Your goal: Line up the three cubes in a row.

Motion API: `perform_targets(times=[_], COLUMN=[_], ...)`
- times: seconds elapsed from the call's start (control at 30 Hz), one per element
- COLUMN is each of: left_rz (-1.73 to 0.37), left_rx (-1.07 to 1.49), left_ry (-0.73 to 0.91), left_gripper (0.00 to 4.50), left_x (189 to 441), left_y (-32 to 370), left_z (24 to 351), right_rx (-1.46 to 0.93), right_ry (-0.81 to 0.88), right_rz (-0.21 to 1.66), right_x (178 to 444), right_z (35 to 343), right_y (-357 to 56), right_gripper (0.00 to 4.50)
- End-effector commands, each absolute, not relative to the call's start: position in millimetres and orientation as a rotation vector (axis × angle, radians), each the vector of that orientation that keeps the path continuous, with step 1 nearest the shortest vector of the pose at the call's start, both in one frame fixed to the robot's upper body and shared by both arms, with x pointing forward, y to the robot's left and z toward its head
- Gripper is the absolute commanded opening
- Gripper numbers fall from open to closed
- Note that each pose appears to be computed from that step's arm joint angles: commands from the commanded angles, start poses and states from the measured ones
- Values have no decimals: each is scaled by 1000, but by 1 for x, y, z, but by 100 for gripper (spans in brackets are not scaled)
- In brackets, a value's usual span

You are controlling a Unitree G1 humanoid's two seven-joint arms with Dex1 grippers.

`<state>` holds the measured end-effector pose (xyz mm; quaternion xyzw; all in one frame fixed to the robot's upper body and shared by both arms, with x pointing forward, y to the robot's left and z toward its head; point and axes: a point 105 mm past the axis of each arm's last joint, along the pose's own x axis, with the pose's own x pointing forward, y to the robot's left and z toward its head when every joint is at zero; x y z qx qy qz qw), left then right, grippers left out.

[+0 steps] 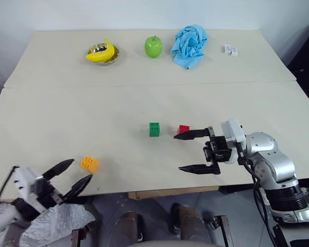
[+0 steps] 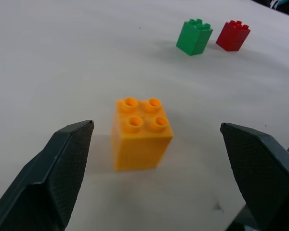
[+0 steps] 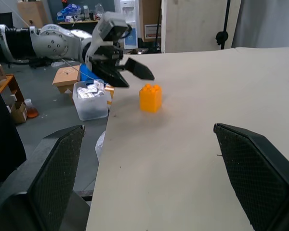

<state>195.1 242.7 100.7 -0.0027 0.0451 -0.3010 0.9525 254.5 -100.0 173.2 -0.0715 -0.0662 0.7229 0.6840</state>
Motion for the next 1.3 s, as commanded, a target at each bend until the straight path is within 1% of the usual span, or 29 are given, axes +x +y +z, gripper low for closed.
perform_targets(times=[0.03, 0.07, 0.1, 0.23, 0.33, 0.37, 0.53, 0.6, 0.67, 0.73, 0.77, 0.87, 1.0, 1.3], left_rz=[-606, -593, -582, -608, -715, -739, -999, -1142, -1282, -1343, -1343, -1362, -1359, -1427], left_rx=[28, 25, 29, 43, 46, 52, 147, 220, 301, 336, 343, 368, 393, 402], left_ry=[92, 89, 82, 71, 73, 68, 62, 54, 59, 76, 78, 88, 118, 157], left_gripper=[448, 410, 392, 269, 171, 152, 151, 151, 151, 151, 151, 151, 151, 151], left_x=[203, 206, 209, 213, 215, 219, 253, 275, 299, 315, 327, 351, 368, 366], left_y=[240, 241, 242, 241, 238, 238, 228, 215, 200, 193, 189, 179, 171, 170], left_z=[96, 95, 94, 95, 102, 106, 138, 150, 155, 155, 154, 151, 146, 142], right_rx=[-183, -186, -187, -195, -195, -192, -190, -181, -184, -188, -187, -189, -191, -193], right_ry=[-180, -180, -178, -173, -161, -158, -139, -137, -130, -129, -136, -158, -166, -160], right_rz=[1607, 1603, 1597, 1553, 1529, 1520, 1456, 1417, 1384, 1371, 1360, 1324, 1277, 1226], right_x=[253, 253, 254, 253, 250, 249, 249, 250, 250, 250, 250, 250, 245, 237], right_z=[182, 183, 183, 183, 181, 181, 181, 182, 179, 178, 178, 180, 178, 174], right_y=[-103, -103, -104, -110, -116, -117, -132, -139, -145, -146, -146, -146, -149, -153], right_gripper=[450, 450, 450, 450, 450, 450, 450, 450, 450, 450, 450, 450, 450, 450])
